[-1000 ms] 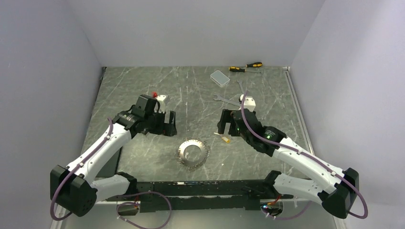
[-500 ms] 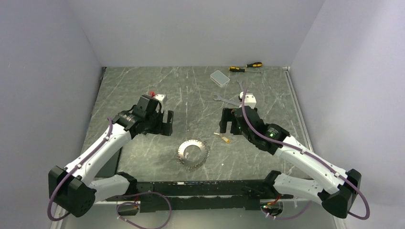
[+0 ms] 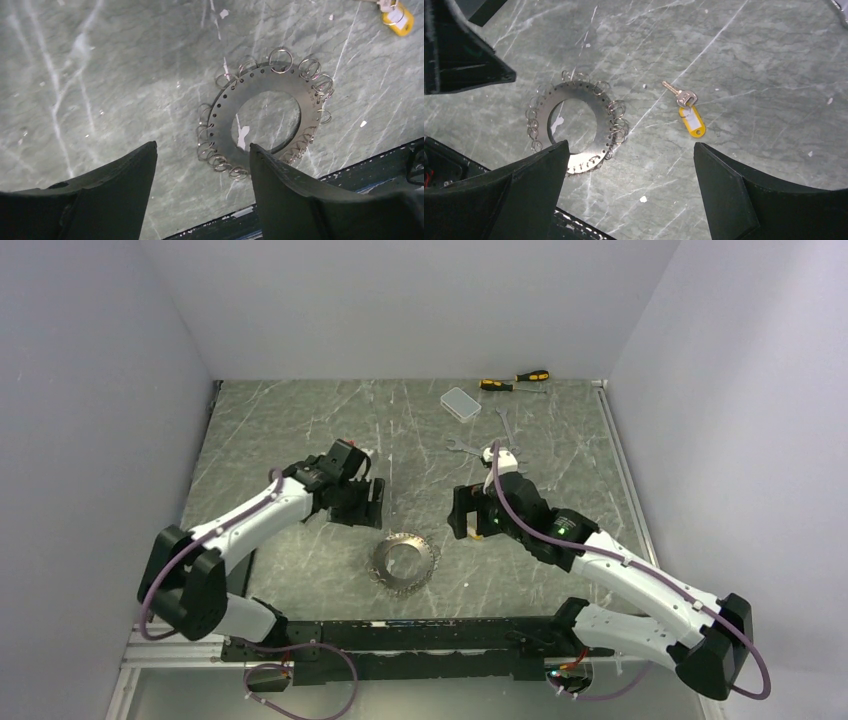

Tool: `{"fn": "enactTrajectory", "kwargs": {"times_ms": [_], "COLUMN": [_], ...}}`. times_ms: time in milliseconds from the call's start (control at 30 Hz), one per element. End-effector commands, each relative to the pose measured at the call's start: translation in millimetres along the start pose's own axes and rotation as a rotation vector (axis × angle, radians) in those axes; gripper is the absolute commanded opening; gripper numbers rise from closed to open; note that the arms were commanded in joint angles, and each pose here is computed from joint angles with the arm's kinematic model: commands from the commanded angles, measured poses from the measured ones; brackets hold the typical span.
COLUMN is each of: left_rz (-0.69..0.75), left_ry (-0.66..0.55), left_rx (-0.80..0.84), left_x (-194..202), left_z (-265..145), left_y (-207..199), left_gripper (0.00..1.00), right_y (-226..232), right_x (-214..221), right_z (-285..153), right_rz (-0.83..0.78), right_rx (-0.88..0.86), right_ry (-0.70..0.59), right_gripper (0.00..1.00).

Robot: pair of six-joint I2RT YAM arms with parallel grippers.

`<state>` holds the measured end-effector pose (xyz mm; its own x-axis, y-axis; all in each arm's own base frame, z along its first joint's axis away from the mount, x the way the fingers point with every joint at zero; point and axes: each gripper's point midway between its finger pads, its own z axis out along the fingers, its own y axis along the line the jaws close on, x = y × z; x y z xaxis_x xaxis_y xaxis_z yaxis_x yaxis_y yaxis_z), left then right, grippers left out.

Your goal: Put the keys on the keyring

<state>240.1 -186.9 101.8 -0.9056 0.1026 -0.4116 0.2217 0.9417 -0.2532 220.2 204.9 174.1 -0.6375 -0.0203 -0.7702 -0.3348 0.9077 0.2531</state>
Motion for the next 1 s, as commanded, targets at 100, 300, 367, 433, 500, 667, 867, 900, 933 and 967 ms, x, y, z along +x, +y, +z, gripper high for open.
{"fn": "enactTrajectory", "kwargs": {"times_ms": [100,300,367,433,500,667,867,900,933,967], "left_rz": [0.087,0.161,0.204,0.248,0.288,0.349,0.372,0.373,0.373,0.373], "left_ry": [0.042,0.054,0.057,0.079,0.105,0.174,0.228,0.235,0.239,0.241], "left_rx": [0.171,0.219,0.248,0.240,0.233,0.244,0.238,0.237,0.233,0.230], "left_x": [-15.2,-23.4,-25.0,-24.5,-23.4,-17.0,-8.6,-7.6,-6.6,-5.8], "left_z": [24.1,30.0,32.6,39.4,44.4,56.6,73.3,75.8,78.2,80.3], "left_y": [-35.2,-44.6,-51.1,-52.1,-52.0,-55.0,-52.5,-52.2,-51.5,-51.2], "left_gripper": [0.68,0.67,0.65,0.61,0.57,0.49,0.36,0.35,0.34,0.33], "right_y": [17.7,11.7,9.0,5.1,4.8,2.0,-1.0,-1.2,-1.2,-2.0], "right_x": [5.3,14.9,17.7,19.0,21.1,25.2,27.2,27.4,27.8,28.2], "right_z": [-0.7,3.5,5.3,6.7,7.6,7.9,6.7,6.5,6.2,5.9], "right_rz": [-0.064,-0.063,-0.056,-0.038,-0.028,-0.020,-0.013,-0.013,-0.014,-0.014], "right_rx": [-0.135,-0.119,-0.106,-0.083,-0.080,-0.069,-0.057,-0.057,-0.056,-0.053], "right_ry": [-0.019,-0.007,-0.003,-0.001,0.006,0.015,0.019,0.020,0.023,0.024], "right_gripper": [1.00,1.00,1.00,1.00,1.00,1.00,1.00,1.00,1.00,1.00]}}
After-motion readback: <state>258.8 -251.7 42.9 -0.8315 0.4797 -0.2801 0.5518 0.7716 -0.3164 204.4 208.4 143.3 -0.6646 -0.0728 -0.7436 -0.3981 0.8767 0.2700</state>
